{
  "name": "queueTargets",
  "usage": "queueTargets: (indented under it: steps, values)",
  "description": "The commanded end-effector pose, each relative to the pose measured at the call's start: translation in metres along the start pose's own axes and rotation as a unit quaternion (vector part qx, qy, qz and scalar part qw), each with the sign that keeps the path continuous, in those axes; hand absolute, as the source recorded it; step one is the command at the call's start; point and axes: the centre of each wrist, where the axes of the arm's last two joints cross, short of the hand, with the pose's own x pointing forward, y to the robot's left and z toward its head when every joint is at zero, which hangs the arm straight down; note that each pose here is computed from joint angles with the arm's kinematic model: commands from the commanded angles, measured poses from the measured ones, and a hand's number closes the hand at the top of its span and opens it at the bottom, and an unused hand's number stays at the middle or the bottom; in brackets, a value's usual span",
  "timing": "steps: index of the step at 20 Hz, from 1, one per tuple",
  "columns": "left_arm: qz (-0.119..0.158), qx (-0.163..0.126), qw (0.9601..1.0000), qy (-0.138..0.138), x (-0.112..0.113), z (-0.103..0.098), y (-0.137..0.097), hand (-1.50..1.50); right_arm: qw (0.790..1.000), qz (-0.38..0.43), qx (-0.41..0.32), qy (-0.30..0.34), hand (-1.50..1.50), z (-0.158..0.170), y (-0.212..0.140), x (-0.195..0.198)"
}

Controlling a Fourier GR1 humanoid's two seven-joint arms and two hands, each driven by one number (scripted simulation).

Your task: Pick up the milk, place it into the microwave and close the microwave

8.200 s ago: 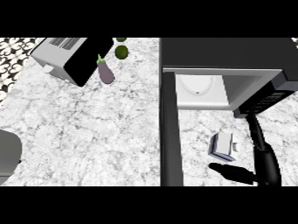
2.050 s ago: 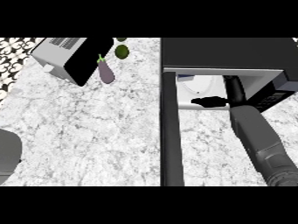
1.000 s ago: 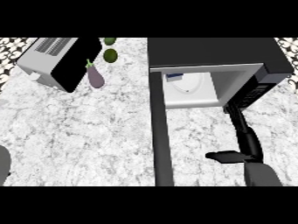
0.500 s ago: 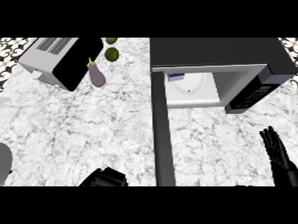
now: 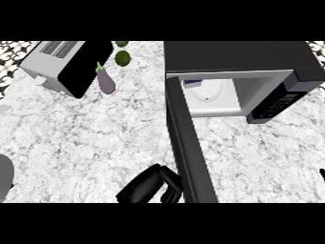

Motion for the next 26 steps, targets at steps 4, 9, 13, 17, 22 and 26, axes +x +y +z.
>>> queueTargets:
  steps: [4,9,13,17,22,26]
  values:
    - [-0.010,-0.064,0.9979,0.002,-0.045,-0.032,-0.042,1.50,0.999,-0.029,0.003,-0.035,-1.50,0.000,-0.024,0.024]
    - [-0.009,-0.071,0.9974,0.014,-0.036,-0.052,-0.056,1.50,0.997,-0.044,0.018,-0.056,-1.50,-0.009,-0.041,0.036]
    - [-0.022,-0.017,0.9993,0.025,-0.035,-0.047,-0.070,1.50,0.994,-0.044,0.030,-0.095,-1.50,-0.019,-0.041,0.054]
    - [-0.026,0.033,0.9989,0.021,-0.035,-0.052,-0.067,1.50,0.991,-0.039,0.047,-0.116,-1.50,-0.032,-0.042,0.066]
    - [-0.004,0.082,0.9965,-0.009,-0.019,-0.063,-0.060,1.50,0.987,-0.049,0.077,-0.132,-1.50,-0.052,-0.045,0.082]
    - [0.027,0.133,0.9889,-0.060,-0.004,-0.071,-0.052,1.50,0.986,-0.059,0.088,-0.132,-1.50,-0.052,-0.044,0.088]
